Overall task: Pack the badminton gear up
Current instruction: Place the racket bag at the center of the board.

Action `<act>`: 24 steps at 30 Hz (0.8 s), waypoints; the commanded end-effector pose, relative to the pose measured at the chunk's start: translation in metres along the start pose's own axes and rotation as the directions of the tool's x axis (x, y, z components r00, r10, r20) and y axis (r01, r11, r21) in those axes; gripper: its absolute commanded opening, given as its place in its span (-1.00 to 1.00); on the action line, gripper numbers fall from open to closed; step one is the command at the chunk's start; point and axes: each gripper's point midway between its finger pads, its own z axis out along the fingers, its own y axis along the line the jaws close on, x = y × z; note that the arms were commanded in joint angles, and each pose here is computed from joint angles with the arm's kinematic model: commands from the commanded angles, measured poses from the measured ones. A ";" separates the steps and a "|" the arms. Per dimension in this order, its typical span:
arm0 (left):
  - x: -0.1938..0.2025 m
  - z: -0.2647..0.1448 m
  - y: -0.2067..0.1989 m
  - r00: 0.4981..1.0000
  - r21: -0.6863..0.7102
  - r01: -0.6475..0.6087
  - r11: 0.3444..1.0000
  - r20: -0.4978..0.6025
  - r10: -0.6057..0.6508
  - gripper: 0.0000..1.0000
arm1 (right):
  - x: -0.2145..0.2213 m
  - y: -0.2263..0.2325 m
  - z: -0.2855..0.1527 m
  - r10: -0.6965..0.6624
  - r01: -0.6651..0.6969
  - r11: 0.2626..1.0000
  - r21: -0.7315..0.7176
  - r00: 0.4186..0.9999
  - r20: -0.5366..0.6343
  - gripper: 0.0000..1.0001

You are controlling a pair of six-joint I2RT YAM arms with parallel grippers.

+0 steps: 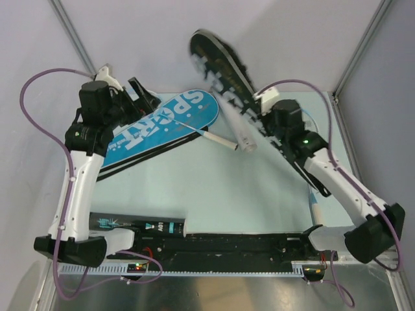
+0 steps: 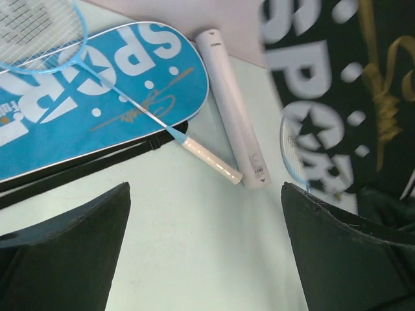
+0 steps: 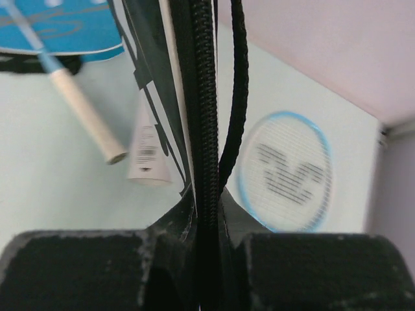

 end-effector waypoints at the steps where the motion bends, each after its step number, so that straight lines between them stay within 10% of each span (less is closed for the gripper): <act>1: 0.005 -0.021 -0.036 0.972 0.218 -0.232 0.948 0.072 0.222 0.99 | -0.048 -0.092 -0.059 0.082 -0.117 0.958 0.263 0.987 0.140 -1.00; 17: 0.102 -0.009 0.018 0.961 0.127 -0.276 0.953 0.013 0.277 0.93 | 0.099 -0.240 -0.022 0.101 0.138 0.768 0.625 0.938 -0.331 -0.98; 24: 0.108 0.003 0.058 0.952 -0.043 -0.306 0.951 0.015 0.307 0.92 | 0.187 -0.233 0.033 0.126 0.299 0.742 0.600 0.817 -0.563 -0.38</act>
